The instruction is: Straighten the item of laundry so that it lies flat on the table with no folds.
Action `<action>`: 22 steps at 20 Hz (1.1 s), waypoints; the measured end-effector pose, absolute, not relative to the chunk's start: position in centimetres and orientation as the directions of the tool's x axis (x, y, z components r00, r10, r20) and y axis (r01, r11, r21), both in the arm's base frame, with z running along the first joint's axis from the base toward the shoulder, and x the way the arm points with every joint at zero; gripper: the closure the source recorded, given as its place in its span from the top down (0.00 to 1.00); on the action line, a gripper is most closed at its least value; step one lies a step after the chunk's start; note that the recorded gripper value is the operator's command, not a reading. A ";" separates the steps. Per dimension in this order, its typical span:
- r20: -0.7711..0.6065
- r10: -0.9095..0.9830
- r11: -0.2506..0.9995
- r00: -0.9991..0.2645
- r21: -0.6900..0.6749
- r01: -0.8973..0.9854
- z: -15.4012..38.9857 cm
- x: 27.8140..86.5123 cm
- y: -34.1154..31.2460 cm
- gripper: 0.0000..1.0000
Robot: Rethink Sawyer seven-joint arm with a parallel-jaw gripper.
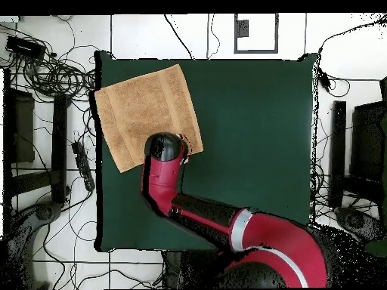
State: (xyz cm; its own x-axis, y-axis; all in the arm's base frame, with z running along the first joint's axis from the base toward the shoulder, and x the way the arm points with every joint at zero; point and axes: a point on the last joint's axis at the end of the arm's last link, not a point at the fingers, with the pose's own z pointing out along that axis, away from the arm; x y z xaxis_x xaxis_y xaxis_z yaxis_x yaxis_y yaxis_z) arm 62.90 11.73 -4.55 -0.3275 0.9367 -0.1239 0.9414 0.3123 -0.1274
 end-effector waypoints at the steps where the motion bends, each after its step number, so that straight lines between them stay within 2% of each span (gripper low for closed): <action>1: -0.124 0.937 0.310 -0.326 -0.127 0.942 -4.5 63.0 11.7 1.00; 9: -0.119 0.955 0.250 -0.270 -0.158 0.955 -4.3 62.8 10.1 1.00; 17: -0.133 0.986 0.071 -0.101 -0.214 0.974 -2.9 62.3 2.1 1.00; 22: -0.193 0.981 -0.034 -0.014 -0.245 0.969 -1.6 61.0 -4.6 1.00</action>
State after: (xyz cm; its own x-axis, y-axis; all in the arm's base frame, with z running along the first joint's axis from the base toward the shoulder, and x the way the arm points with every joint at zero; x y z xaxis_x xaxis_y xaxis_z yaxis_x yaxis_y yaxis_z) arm 61.02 -4.57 -1.61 -0.0140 0.9810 -0.1934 0.9689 -0.0345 -0.2451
